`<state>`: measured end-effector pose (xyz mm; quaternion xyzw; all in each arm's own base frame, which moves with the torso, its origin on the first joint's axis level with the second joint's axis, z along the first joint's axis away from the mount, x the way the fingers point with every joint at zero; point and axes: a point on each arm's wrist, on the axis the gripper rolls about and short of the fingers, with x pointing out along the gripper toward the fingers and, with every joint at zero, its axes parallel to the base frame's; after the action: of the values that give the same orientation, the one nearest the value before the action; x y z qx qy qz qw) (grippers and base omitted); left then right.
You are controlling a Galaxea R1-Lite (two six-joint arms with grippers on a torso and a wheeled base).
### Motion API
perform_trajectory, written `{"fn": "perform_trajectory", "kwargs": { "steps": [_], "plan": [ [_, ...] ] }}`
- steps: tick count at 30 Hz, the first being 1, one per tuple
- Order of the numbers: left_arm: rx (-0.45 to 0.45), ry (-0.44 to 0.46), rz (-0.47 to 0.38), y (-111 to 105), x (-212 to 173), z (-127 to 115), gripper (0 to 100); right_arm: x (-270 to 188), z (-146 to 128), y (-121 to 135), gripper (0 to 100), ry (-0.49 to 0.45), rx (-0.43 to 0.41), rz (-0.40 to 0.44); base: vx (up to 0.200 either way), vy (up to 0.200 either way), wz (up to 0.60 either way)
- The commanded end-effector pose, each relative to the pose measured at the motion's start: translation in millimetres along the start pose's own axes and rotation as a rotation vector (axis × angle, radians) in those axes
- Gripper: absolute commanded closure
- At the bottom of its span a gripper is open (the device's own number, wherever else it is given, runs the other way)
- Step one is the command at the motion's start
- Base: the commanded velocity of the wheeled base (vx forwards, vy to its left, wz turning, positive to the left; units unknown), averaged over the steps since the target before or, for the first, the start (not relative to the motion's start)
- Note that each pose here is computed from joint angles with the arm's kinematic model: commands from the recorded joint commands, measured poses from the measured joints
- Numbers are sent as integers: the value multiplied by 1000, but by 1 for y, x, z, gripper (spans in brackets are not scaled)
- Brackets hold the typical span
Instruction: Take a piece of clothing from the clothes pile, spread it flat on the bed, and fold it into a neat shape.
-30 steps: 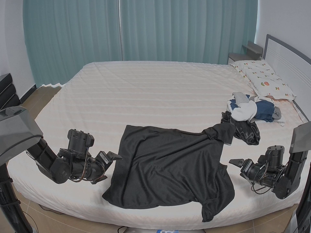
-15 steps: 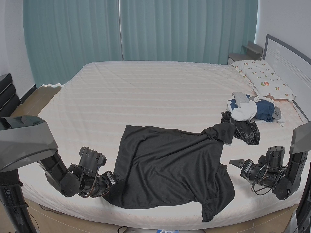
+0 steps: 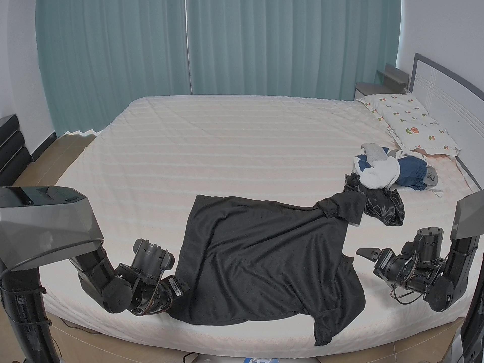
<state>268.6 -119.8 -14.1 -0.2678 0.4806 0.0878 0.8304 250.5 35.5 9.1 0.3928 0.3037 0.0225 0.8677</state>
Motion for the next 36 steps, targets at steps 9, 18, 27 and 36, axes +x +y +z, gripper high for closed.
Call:
{"fn": "perform_trajectory", "kwargs": {
  "steps": [9, 18, 27, 36],
  "plan": [
    [56, 51, 104, 11, 2, -7, 100, -1, 0, 0, 0, -11, -5, 11, 0, 0, 0],
    [125, 54, 270, 29, -11, 0, 100, -4, -8, -8, 0, 30, -57, -37, 0, 0, 0],
    [123, 68, 374, 52, -22, 20, 100, 7, -26, -22, 0, 117, -92, -95, 0, 0, 0],
    [102, 64, 405, 69, -24, 36, 100, 11, -33, -25, 0, 149, -104, -105, 0, 0, 0]
  ]
}}
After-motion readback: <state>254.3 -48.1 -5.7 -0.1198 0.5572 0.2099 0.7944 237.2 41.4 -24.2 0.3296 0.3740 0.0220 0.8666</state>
